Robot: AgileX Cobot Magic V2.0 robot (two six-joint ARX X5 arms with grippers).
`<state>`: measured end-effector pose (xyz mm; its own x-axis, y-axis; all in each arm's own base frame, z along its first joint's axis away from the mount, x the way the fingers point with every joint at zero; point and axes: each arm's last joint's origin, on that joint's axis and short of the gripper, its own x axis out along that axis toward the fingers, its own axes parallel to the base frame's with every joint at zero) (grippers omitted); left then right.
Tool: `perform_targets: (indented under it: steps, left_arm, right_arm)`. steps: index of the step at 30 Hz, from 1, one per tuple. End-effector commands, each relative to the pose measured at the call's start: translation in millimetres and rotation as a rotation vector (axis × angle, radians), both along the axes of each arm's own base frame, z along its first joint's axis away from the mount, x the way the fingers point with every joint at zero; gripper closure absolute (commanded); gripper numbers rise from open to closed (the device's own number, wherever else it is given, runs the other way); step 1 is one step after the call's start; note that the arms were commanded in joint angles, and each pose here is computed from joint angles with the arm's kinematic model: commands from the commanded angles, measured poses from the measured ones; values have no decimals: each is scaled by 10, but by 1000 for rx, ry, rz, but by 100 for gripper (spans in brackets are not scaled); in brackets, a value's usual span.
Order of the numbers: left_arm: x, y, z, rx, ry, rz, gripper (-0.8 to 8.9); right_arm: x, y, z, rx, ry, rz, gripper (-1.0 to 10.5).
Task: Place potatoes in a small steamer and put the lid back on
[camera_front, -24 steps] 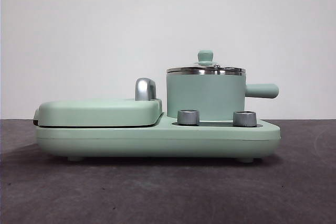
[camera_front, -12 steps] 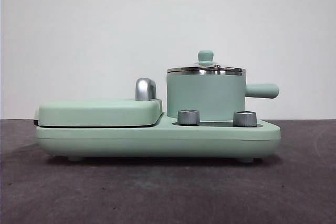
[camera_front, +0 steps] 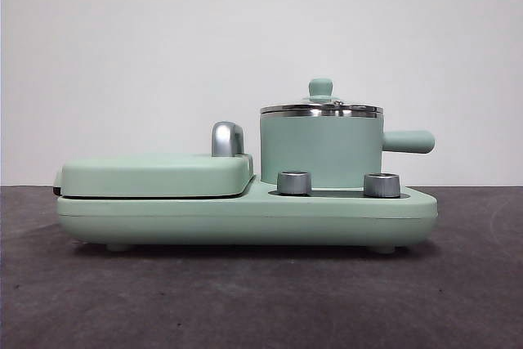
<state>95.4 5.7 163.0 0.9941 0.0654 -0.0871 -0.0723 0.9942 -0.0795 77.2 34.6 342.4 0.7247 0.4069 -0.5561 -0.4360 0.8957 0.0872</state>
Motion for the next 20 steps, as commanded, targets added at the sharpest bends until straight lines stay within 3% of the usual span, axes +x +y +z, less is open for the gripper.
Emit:
perform_targets:
  steps: [1,19,20]
  left_arm:
    - [7,3,-84,7,38,2,808]
    - [5,2,-108,7,64,2,808]
    - [5,2,-108,7,64,2,808]
  right_arm:
    - [-1,3,32,11,-13,0,928]
    - [0,3,33,11,-14,0,928]
    - [6,3,41,-22,-43,17,928]
